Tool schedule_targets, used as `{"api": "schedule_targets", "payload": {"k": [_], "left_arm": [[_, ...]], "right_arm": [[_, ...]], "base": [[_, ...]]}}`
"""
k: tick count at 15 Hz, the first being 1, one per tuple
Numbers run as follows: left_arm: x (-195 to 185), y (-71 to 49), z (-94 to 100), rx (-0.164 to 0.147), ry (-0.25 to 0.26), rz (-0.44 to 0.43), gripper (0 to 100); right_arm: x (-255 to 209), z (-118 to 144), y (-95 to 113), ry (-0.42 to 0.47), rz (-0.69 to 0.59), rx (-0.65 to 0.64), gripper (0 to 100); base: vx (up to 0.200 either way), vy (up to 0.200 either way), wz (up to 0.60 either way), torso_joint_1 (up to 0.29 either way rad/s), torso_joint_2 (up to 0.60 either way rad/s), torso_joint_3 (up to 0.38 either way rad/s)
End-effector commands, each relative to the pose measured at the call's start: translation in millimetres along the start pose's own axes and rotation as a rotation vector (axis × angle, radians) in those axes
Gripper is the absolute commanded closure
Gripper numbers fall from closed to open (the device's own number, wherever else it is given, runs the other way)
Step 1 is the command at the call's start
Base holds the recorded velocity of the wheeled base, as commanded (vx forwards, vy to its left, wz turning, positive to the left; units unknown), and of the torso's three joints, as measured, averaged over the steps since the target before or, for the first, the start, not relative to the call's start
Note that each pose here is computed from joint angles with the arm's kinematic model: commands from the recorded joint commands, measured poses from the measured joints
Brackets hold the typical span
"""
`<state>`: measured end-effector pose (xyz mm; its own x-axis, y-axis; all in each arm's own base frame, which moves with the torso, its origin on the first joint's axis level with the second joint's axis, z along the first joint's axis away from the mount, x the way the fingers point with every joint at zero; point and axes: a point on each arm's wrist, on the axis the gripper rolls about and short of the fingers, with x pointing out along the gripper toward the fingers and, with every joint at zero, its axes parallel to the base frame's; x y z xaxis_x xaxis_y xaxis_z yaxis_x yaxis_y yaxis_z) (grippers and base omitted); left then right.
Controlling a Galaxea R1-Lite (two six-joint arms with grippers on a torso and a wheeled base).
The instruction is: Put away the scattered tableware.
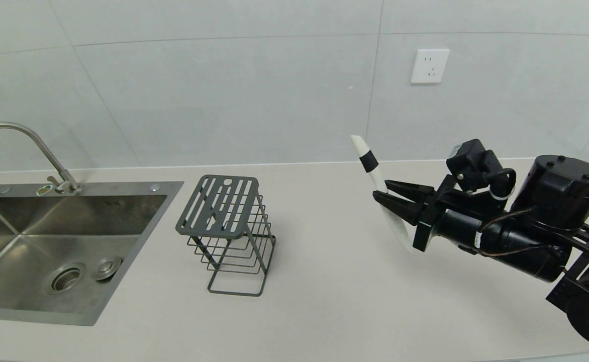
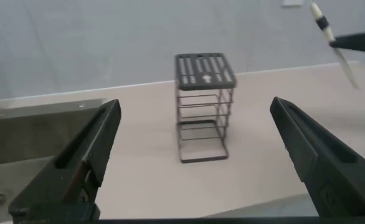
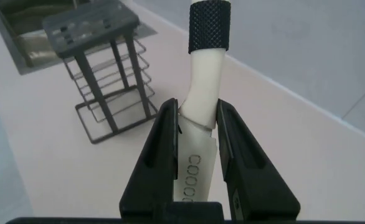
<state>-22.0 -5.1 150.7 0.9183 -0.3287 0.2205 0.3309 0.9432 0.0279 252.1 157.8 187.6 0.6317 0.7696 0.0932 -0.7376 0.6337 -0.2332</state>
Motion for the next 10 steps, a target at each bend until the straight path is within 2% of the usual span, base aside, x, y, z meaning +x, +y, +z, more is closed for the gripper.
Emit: {"api": "schedule_targets", "payload": {"k": [1, 2, 3, 5, 6, 7, 8, 9, 10], "left_arm": [[51, 9.6, 39.9, -0.053, 0.11, -0.17, 0], [64, 10.6, 46.1, -0.048, 0.098, -0.214, 0], [91, 11.5, 52.0, -0.027, 0.077, -0.286, 0], [122, 5.9, 52.4, 0.013, 0.017, -0.492, 0], [139, 3.0, 48.8, 0.063, -0.017, -0.611, 0], [148, 2.0, 46.1, 0.102, -0.038, -0.67, 0], [162, 0.7, 41.8, 0.155, -0.071, -0.757, 0], [172, 0.2, 37.0, 0.175, -0.08, -0.8, 0], [185, -0.3, 29.7, 0.183, -0.077, -0.832, 0]], "right_arm": [[-10, 12, 2, -0.033, 0.01, -0.017, 100], [-12, 14, 3, -0.048, 0.021, -0.039, 100], [-13, 19, 3, -0.106, 0.076, -0.1, 100], [-14, 24, 5, -0.167, 0.142, -0.162, 100], [-15, 29, 9, -0.189, 0.164, -0.176, 100], [-16, 32, 13, -0.2, 0.178, -0.177, 100], [-18, 33, 22, -0.208, 0.206, -0.173, 100], [-22, 28, 31, -0.194, 0.233, -0.162, 100], [-27, 20, 40, -0.174, 0.262, -0.15, 100]], "base": [[0.0, 0.0, 0.0, 0.0, 0.0, 0.0], [0.0, 0.0, 0.0, 0.0, 0.0, 0.0], [0.0, 0.0, 0.0, 0.0, 0.0, 0.0], [0.0, 0.0, 0.0, 0.0, 0.0, 0.0], [0.0, 0.0, 0.0, 0.0, 0.0, 0.0], [0.0, 0.0, 0.0, 0.0, 0.0, 0.0], [0.0, 0.0, 0.0, 0.0, 0.0, 0.0], [0.0, 0.0, 0.0, 0.0, 0.0, 0.0], [0.0, 0.0, 0.0, 0.0, 0.0, 0.0]]}}
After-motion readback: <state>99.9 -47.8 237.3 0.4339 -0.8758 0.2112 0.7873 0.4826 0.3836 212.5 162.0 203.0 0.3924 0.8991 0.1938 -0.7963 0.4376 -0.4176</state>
